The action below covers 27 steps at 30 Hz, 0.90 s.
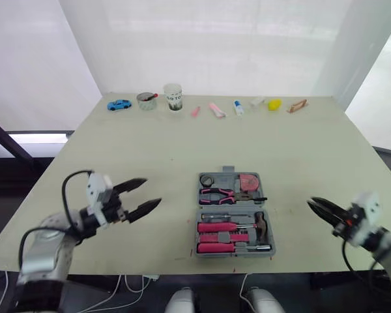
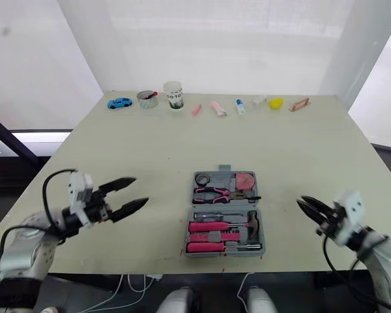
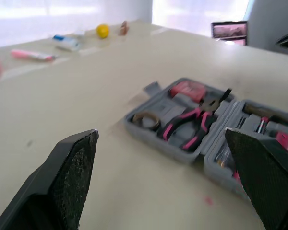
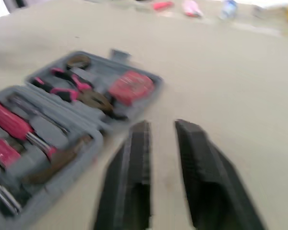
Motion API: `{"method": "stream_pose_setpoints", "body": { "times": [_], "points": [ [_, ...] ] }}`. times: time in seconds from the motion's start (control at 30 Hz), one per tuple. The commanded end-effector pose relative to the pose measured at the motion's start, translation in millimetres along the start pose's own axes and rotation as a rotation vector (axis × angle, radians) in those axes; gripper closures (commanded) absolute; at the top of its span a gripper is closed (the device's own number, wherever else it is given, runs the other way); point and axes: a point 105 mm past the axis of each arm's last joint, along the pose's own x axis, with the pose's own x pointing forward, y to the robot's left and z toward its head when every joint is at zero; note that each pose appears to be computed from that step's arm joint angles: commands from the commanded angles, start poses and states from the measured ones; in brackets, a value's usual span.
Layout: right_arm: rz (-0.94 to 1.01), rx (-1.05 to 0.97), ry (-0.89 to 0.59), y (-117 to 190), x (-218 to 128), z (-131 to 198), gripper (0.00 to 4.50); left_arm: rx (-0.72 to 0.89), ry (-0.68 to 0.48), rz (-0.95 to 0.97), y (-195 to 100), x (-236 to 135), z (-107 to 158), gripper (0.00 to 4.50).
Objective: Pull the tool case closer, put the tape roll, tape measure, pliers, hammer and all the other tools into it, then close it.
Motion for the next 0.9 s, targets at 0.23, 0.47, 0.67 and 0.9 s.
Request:
{"method": "stream_pose_setpoints", "body": {
  "times": [0.23, 0.47, 0.67, 0.9],
  "points": [
    [-0.207, -0.002, 0.011, -10, -67, -19, 0.01, -0.004, 0.042, 0.207, 1, -60, -28, 0.0],
    [-0.312, 0.029, 0.021, -1, -108, -32, 0.01, -0.019, 0.067, 0.327, 3, -90, -34, 0.0],
    [-0.322, 0.039, 0.019, 1, -112, -32, 0.01, -0.026, 0.074, 0.306, 2, -85, -34, 0.0],
    [-0.214, 0.003, 0.019, 6, -75, -16, 0.01, -0.013, 0.13, 0.133, -4, -51, -32, 0.0]
  ]
}}
